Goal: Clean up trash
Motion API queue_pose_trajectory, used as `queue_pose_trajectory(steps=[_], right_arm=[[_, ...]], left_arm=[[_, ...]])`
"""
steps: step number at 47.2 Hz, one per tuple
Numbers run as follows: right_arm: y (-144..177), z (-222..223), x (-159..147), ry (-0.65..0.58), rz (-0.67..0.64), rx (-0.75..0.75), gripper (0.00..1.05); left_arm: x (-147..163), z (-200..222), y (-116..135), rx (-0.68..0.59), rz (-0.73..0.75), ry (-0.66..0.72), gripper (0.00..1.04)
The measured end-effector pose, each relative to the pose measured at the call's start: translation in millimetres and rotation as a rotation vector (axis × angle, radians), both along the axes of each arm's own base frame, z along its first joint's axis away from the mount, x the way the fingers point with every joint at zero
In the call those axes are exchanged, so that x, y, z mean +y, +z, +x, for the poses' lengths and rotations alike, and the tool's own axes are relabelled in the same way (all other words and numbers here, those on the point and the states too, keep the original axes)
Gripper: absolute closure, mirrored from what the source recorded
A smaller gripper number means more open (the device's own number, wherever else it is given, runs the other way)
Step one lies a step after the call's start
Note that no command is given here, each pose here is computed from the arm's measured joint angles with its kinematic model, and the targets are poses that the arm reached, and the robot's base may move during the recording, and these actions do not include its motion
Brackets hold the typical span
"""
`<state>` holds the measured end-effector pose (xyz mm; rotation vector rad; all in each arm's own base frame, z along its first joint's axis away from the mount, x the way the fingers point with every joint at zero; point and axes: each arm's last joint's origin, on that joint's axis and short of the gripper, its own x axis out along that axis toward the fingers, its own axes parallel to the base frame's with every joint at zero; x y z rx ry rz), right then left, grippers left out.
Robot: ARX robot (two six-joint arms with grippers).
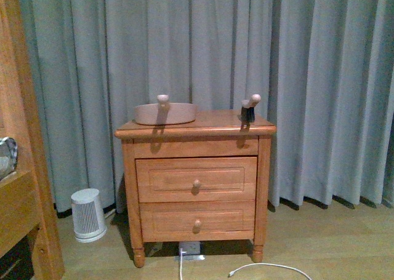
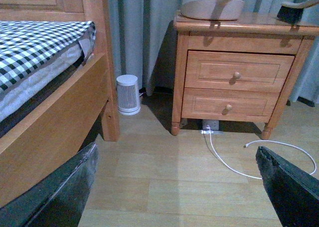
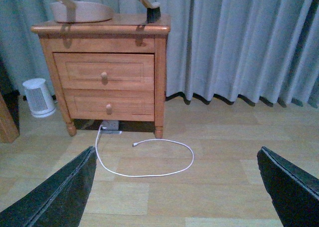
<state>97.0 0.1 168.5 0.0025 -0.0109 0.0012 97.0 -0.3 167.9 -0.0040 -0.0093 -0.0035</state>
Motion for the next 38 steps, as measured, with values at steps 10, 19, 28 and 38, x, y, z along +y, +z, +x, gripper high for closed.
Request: queue_pose_trajectory(steps=[10, 19, 28, 38], right_arm=[[0.0, 0.0, 0.0, 0.0, 0.0, 0.0, 0.07], [0.0, 0.0, 0.0, 0.0, 0.0, 0.0, 0.07], [0.0, 0.0, 0.0, 0.0, 0.0, 0.0, 0.07], [0.0, 0.0, 0.0, 0.0, 0.0, 0.0, 0.07]], left_arm=[[0.0, 0.0, 0.0, 0.0, 0.0, 0.0, 0.08], [0.0, 0.0, 0.0, 0.0, 0.0, 0.0, 0.08], [0.0, 0.0, 0.0, 0.0, 0.0, 0.0, 0.08], [0.0, 0.0, 0.0, 0.0, 0.0, 0.0, 0.08]])
